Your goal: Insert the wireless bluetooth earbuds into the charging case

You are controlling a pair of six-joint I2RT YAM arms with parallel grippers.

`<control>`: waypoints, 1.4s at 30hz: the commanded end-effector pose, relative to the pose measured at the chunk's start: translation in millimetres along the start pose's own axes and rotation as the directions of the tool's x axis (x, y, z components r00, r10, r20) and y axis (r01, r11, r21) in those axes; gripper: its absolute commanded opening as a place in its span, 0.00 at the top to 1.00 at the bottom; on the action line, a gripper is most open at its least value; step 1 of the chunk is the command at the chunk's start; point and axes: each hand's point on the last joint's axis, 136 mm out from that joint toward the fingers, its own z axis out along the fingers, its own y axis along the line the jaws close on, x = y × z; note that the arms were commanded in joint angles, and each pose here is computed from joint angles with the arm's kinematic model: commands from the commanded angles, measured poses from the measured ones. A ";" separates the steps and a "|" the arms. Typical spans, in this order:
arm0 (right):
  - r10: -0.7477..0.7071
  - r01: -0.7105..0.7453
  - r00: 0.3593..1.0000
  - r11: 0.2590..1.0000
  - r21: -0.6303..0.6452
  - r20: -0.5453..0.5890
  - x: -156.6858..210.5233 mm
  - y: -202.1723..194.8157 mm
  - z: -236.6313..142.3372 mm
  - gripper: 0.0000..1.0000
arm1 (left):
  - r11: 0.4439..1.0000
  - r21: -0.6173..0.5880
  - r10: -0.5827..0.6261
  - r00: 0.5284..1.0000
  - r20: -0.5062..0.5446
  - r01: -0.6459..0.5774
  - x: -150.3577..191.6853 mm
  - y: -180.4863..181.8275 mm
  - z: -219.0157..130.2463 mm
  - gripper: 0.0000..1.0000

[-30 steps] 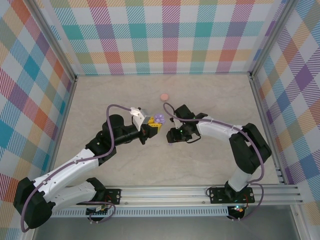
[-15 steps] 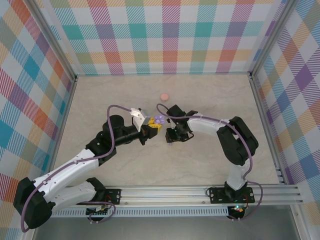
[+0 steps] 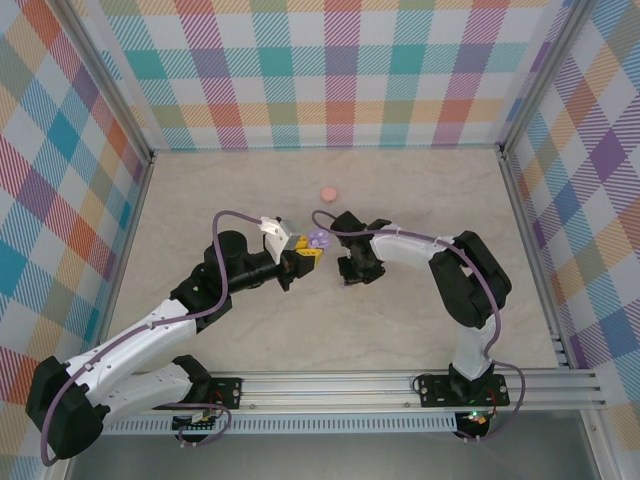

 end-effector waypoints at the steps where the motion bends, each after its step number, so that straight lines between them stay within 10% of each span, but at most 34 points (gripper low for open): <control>1: 0.003 -0.004 1.000 0.996 0.094 0.004 -1.8 -16.2 -6.4 0.78 | 0.999 0.039 0.014 1.000 0.018 -0.015 -4.4 -10.8 -1.4 0.79; 11: -0.001 -0.001 1.000 0.989 0.149 0.008 -2.0 -30.2 -11.6 0.78 | 0.999 0.043 0.012 1.000 0.012 -0.012 -3.3 -10.9 0.3 0.79; 28: -0.270 0.277 0.961 0.937 -0.214 0.062 6.0 30.3 -30.1 0.53 | 0.999 0.046 0.014 1.000 0.026 -0.015 -8.2 -12.5 -2.4 0.79; 42: -0.330 0.322 0.944 0.923 -0.212 -0.005 12.1 32.6 -7.5 0.49 | 0.999 0.046 0.013 1.000 0.024 -0.014 -7.8 -12.4 -2.3 0.79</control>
